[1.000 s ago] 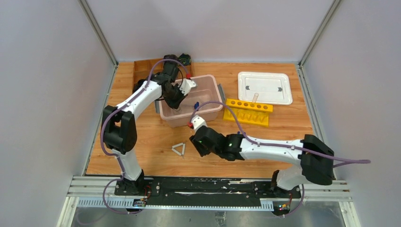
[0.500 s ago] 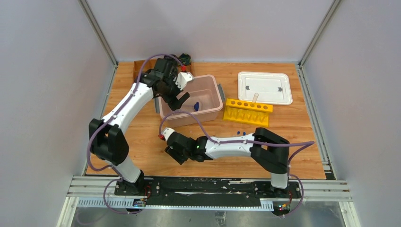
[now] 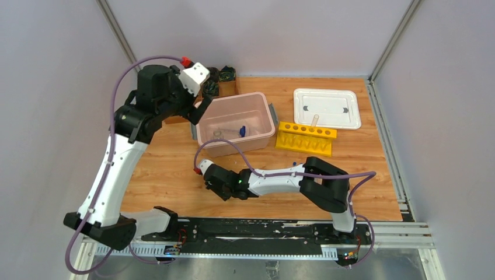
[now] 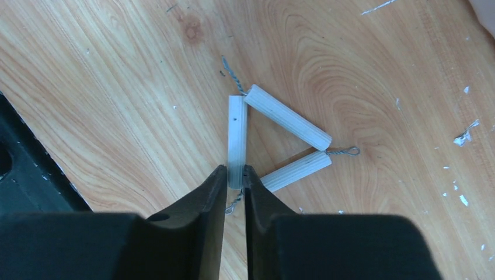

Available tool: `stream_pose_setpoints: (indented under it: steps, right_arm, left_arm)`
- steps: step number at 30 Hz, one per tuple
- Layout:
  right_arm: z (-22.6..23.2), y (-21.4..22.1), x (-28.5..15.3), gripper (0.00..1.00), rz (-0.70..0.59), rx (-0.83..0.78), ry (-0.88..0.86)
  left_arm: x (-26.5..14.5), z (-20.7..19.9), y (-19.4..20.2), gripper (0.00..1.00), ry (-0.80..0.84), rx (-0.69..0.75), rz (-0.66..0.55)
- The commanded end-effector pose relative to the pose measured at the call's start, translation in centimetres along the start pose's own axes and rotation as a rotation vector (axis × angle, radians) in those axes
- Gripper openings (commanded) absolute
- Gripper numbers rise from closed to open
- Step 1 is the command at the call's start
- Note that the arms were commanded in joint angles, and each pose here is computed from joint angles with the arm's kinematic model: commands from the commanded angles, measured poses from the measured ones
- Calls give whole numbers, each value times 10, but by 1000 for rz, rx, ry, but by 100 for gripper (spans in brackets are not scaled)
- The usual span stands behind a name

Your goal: Organize the chemistry lab equipment

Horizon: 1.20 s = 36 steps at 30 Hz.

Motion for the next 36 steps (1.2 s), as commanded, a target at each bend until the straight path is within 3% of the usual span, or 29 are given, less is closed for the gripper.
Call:
stream_pose_setpoints:
  steps: [1,4,9,13,19,23,28,36]
  right_arm:
    - [-2,8,6,14,36,-5,6]
    - [-3,5,-5,0,30,-6,3]
    - [-7,-9,-51,0,-52,-5,-24]
    - [-19,-29,-98,0,-137,35,-35]
    - [-68,-61,-163,0,-270,140,35]
    - [-116,-84,-194,0,-343,198,123]
    - [-180,-107,-187,0,-292,271,239]
    - [-239,-101,-114,0,-63,318,372]
  left_arm:
    - [-23,3,-3,100,-64,-52,-37]
    - [-21,-3,11,100,-47,-85,-7]
    - [-15,-11,39,100,-37,-125,54]
    - [-16,-12,39,100,-41,-167,51]
    - [-16,-12,24,99,-8,-252,21]
    - [-6,-8,42,100,-25,-254,108]
    - [6,-2,72,100,-32,-261,203]
    - [3,-9,111,100,27,-283,264]
Point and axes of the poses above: each gripper's point midway between its finger pads, its own x axis out along the fingers, its own z axis along the line the jaws close on, y = z × x, the point moved 4 cm from there along -x, back along the fingers, and after that the axes turned 9 degrees about -x, right-handed, at the moved point
